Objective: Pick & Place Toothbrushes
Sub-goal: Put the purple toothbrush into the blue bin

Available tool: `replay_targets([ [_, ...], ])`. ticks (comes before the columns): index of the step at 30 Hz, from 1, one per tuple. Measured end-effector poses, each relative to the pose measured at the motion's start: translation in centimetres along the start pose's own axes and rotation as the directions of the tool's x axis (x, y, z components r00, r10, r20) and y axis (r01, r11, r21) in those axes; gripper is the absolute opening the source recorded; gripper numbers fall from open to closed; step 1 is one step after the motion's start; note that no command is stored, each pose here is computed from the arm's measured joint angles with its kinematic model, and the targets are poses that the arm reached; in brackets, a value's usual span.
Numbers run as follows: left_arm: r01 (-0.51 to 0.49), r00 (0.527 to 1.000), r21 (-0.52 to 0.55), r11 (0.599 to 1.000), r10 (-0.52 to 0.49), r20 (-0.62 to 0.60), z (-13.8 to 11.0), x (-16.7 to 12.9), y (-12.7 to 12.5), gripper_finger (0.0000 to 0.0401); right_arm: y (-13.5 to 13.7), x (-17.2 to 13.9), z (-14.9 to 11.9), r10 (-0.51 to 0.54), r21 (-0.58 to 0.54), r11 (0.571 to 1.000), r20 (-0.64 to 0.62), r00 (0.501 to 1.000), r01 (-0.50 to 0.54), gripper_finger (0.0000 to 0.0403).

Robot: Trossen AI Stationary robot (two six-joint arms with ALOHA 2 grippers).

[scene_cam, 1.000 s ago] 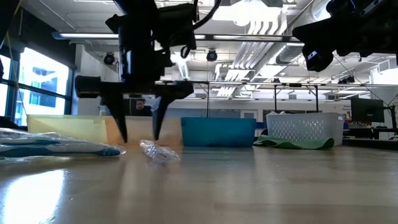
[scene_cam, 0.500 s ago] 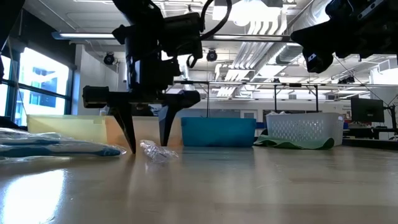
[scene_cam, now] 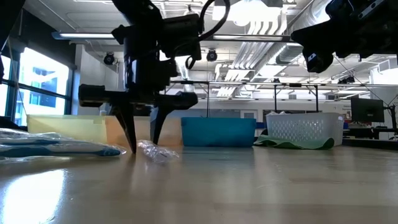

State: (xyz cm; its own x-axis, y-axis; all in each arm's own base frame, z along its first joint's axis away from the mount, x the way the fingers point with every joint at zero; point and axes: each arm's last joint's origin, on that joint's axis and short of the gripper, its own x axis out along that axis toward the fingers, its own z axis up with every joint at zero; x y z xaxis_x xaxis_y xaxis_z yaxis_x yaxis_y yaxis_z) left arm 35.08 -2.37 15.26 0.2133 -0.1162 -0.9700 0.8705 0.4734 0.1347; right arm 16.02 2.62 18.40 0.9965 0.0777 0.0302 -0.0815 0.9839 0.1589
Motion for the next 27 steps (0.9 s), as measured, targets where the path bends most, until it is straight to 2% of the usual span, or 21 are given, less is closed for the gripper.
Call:
replay_targets([
  [6, 0.009, 1.0, -0.001, 1.0, -0.009, -0.002, -0.04, 0.04, -0.09, 0.0078, 0.0, 0.0, 0.0, 0.0, 0.0, 1.0, 0.0, 1.0, 0.0, 0.0003],
  [12, 0.02, 1.0, -0.002, 1.0, -0.02, -0.01, -0.1, 0.04, -0.19, 0.0045, 0.0, 0.0, 0.0, 0.0, 0.0, 1.0, 0.0, 1.0, 0.0, 0.0002],
  [19, 0.02, 1.0, -0.029, 0.999, -0.02, -0.013, -0.11, 0.02, -0.19, 0.002, 0.0, 0.0, 0.0, 0.001, -0.004, 1.0, 0.0, 1.0, -0.001, 0.0002],
  [27, 0.026, 0.999, -0.056, 0.998, -0.027, -0.017, -0.15, 0.03, -0.25, 0.002, 0.0, 0.0, 0.0, 0.0, -0.004, 1.0, 0.0, 1.0, 0.0, 0.0002],
])
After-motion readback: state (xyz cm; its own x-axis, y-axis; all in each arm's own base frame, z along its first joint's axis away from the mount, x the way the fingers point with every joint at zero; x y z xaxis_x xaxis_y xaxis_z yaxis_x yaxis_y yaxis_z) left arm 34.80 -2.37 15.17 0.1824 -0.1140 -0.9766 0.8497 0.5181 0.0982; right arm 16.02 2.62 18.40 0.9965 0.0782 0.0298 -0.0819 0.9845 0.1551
